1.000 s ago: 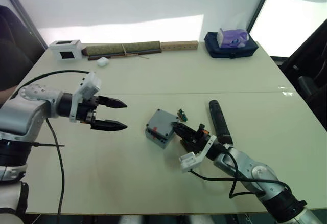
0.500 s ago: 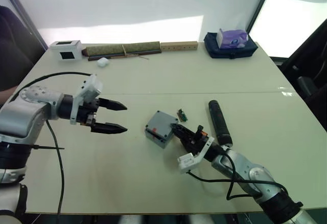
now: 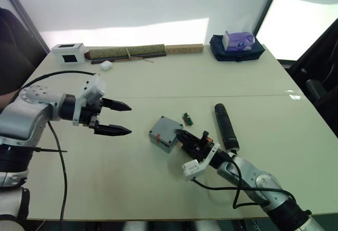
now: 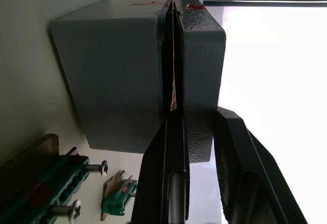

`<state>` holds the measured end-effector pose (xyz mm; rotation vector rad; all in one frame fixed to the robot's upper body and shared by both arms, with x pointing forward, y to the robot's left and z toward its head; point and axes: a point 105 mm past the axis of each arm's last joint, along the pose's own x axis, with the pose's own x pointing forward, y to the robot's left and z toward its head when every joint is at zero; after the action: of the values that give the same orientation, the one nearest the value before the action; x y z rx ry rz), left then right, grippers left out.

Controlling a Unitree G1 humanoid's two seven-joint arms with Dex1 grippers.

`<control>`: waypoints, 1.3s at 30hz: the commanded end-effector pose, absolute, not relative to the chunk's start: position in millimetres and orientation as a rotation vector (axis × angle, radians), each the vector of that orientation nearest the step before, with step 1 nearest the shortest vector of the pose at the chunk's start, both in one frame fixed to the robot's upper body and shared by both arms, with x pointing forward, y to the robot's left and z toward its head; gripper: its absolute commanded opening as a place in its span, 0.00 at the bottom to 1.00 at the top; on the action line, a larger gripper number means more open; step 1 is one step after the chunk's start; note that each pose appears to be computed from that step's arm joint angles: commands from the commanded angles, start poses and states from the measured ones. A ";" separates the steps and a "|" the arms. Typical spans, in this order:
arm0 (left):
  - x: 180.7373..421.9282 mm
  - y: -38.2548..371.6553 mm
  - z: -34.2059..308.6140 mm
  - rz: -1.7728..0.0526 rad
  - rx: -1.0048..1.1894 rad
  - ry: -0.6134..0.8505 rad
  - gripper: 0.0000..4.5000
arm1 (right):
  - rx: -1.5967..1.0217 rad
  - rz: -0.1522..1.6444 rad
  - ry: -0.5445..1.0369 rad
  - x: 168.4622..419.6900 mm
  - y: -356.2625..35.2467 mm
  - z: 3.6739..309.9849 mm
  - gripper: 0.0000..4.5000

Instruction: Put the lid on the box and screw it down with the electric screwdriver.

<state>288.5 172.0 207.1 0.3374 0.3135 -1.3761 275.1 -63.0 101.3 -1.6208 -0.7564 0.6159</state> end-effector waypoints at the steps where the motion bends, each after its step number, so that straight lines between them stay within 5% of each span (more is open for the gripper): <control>1: 288.3 168.7 213.5 -1.383 0.370 0.281 0.99 | -1.628 0.656 -0.766 271.3 -58.4 99.5 0.04; 39: 287.4 166.4 212.8 -1.363 0.361 0.260 0.99 | -1.635 0.639 -0.696 275.0 -60.5 93.9 0.04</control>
<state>290.7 168.3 204.5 0.3326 0.2984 -1.3544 275.1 -61.6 99.9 -1.6108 -0.7203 0.6100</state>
